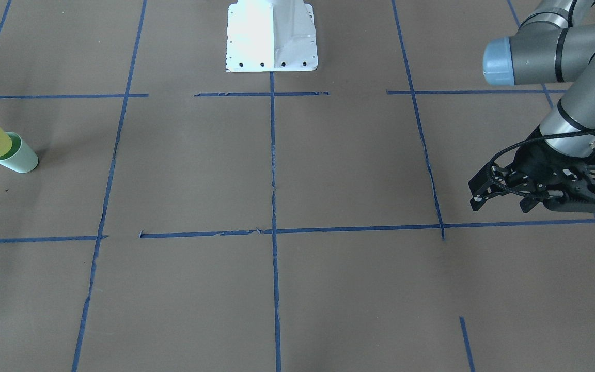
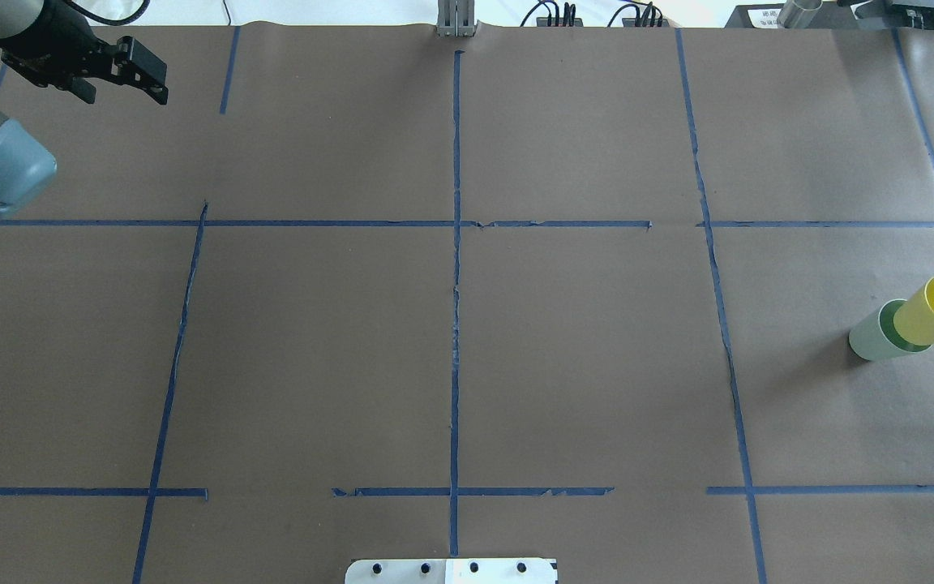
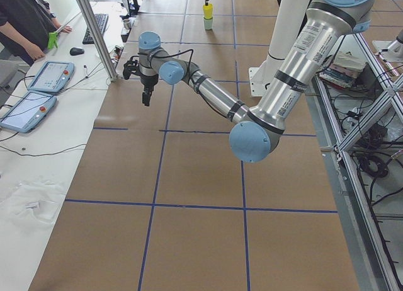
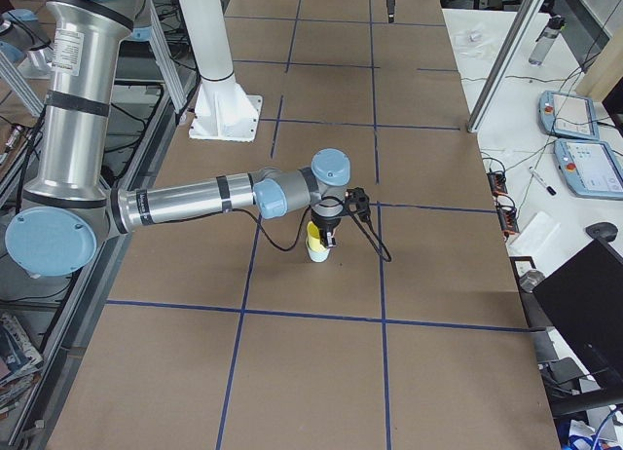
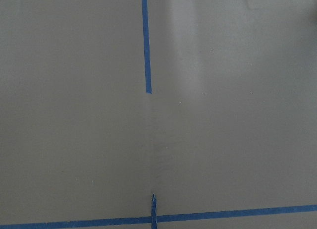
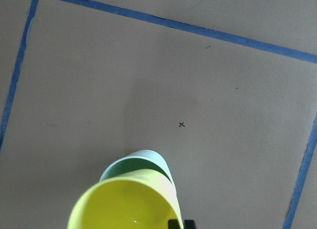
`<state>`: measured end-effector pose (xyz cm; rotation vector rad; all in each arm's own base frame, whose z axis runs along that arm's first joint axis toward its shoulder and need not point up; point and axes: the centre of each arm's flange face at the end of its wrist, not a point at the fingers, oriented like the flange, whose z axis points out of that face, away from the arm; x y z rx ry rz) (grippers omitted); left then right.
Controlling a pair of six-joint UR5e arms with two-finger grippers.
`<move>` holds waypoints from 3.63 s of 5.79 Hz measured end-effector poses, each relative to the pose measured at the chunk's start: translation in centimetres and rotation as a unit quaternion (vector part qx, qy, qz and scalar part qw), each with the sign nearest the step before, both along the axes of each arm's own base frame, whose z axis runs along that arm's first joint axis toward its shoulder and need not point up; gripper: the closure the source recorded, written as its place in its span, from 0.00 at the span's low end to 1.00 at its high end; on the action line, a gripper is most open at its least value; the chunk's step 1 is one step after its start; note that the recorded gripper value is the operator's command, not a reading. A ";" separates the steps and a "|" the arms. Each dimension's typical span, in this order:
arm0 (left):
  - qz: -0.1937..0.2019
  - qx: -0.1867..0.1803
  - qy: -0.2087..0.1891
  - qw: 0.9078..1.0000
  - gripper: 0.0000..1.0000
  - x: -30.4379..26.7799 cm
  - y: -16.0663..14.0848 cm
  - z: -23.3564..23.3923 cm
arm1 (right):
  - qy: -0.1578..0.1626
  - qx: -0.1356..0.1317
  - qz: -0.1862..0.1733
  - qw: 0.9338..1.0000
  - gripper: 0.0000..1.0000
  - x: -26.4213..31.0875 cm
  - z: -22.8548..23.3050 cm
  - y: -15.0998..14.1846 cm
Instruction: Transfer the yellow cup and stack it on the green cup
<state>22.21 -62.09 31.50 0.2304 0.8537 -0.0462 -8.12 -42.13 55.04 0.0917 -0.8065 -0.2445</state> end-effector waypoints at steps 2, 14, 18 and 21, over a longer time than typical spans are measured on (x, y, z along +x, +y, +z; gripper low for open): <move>0.000 0.001 0.000 1.000 0.00 0.0 0.0 -0.1 | 0.000 0.001 0.000 1.000 0.00 -0.2 0.0 -0.2; 0.147 -0.041 -0.053 0.987 0.00 -26.7 11.8 29.9 | 0.015 -0.021 0.065 0.998 0.00 11.7 7.2 5.9; 0.143 -0.077 -0.057 0.985 0.00 -27.4 16.0 34.0 | 0.010 -0.023 0.086 0.996 0.00 11.5 4.9 3.8; 0.143 -0.076 -0.059 0.985 0.00 -27.5 16.1 34.1 | 0.014 -0.044 0.087 0.995 0.00 11.3 4.6 3.2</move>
